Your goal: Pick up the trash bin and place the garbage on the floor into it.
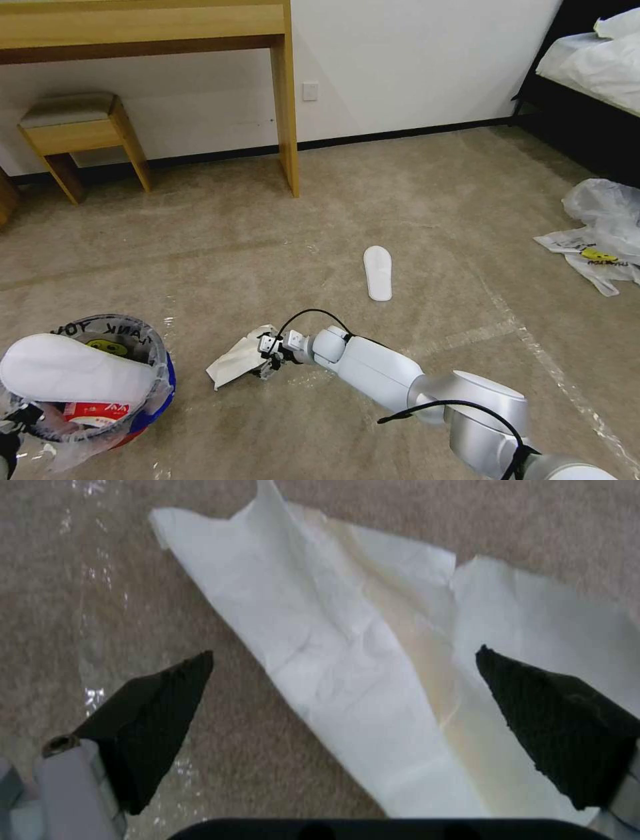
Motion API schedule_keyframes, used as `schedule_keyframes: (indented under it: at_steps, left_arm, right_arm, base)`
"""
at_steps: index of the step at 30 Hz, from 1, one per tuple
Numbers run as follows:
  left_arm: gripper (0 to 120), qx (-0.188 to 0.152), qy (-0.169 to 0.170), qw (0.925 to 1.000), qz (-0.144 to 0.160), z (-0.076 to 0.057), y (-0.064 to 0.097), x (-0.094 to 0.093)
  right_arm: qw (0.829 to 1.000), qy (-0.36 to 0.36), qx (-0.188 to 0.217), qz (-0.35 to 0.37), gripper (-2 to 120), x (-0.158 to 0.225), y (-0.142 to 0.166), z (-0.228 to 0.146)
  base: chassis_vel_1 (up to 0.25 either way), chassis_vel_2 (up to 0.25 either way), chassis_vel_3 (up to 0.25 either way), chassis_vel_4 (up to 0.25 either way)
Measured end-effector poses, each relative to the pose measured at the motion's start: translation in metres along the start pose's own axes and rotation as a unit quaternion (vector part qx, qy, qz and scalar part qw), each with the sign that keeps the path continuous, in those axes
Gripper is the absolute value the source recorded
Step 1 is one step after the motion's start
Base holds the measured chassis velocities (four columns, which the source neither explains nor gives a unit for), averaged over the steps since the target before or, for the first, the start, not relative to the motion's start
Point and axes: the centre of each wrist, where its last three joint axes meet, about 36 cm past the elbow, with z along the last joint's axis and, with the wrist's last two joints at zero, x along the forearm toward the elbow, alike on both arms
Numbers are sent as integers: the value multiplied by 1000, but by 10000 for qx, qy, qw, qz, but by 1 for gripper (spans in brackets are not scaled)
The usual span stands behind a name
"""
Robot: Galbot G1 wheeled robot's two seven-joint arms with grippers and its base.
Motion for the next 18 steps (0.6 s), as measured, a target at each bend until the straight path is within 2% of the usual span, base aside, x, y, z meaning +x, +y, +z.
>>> schedule_keyframes:
  at_steps: [18]
  left_arm:
    - [1,7,5,10000,-15,1,0,1]
  right_arm:
    - [9998,161,-22,105,100,-6,-3,4]
  base:
    - [0,0,0,0]
